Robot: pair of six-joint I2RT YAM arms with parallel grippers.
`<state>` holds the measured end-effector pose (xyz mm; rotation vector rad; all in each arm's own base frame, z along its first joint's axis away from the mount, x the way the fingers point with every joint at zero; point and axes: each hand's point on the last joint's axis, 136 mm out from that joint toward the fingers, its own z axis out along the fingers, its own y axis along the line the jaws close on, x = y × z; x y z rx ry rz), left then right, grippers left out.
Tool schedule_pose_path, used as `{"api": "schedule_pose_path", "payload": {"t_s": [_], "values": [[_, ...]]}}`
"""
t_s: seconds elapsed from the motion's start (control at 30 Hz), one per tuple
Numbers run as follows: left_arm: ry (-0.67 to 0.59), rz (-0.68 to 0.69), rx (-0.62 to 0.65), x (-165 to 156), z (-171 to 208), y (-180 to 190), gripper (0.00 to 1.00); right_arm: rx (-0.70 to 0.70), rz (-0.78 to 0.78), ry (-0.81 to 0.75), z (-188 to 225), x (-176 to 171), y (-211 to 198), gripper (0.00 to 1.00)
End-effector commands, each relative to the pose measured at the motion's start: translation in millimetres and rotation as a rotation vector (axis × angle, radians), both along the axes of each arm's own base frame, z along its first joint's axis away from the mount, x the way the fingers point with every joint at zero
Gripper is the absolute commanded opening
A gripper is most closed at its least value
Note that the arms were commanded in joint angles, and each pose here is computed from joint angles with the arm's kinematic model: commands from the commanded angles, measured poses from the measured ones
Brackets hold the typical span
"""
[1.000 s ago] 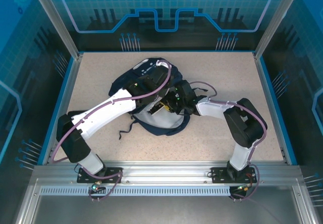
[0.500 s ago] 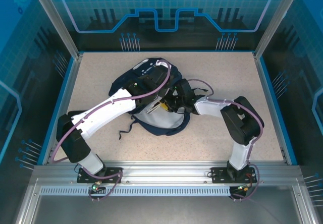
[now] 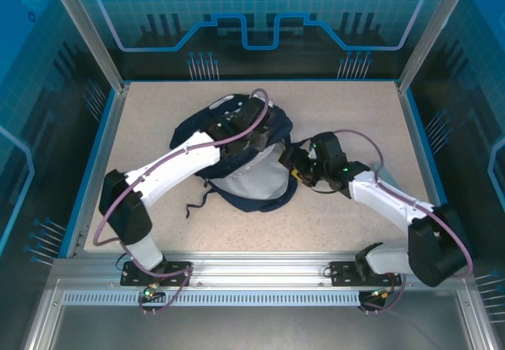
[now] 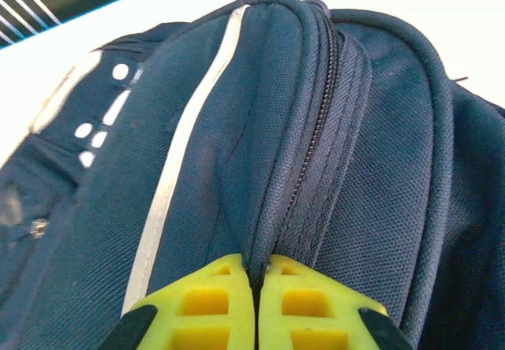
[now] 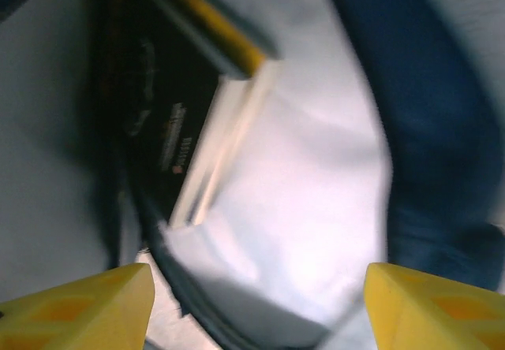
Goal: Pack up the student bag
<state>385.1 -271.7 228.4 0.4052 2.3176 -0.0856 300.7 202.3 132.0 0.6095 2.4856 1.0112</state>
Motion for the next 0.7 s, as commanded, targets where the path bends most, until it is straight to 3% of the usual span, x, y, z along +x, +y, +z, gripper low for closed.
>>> {"api": "schedule_pose_path", "payload": {"t_s": [0.0, 0.07, 0.27, 0.43, 0.67], "values": [[0.022, -0.058, -0.185, 15, 16, -39, 0.04, -0.203, -0.094, 0.007, -9, -15, -55, 0.72], [0.073, -0.068, -0.216, 17, 7, -50, 0.24, -0.217, -0.122, -0.015, -2, -18, -70, 0.73], [0.152, -0.007, -0.349, 13, 1, -40, 0.66, -0.211, -0.098, -0.076, 22, -20, -78, 0.75], [0.209, 0.123, -0.446, -4, -14, 11, 0.78, -0.176, 0.032, -0.106, 41, -16, -53, 0.76], [0.315, 0.393, -0.487, -52, -74, 102, 0.79, -0.14, 0.182, -0.091, 45, -11, 2, 0.75]]}}
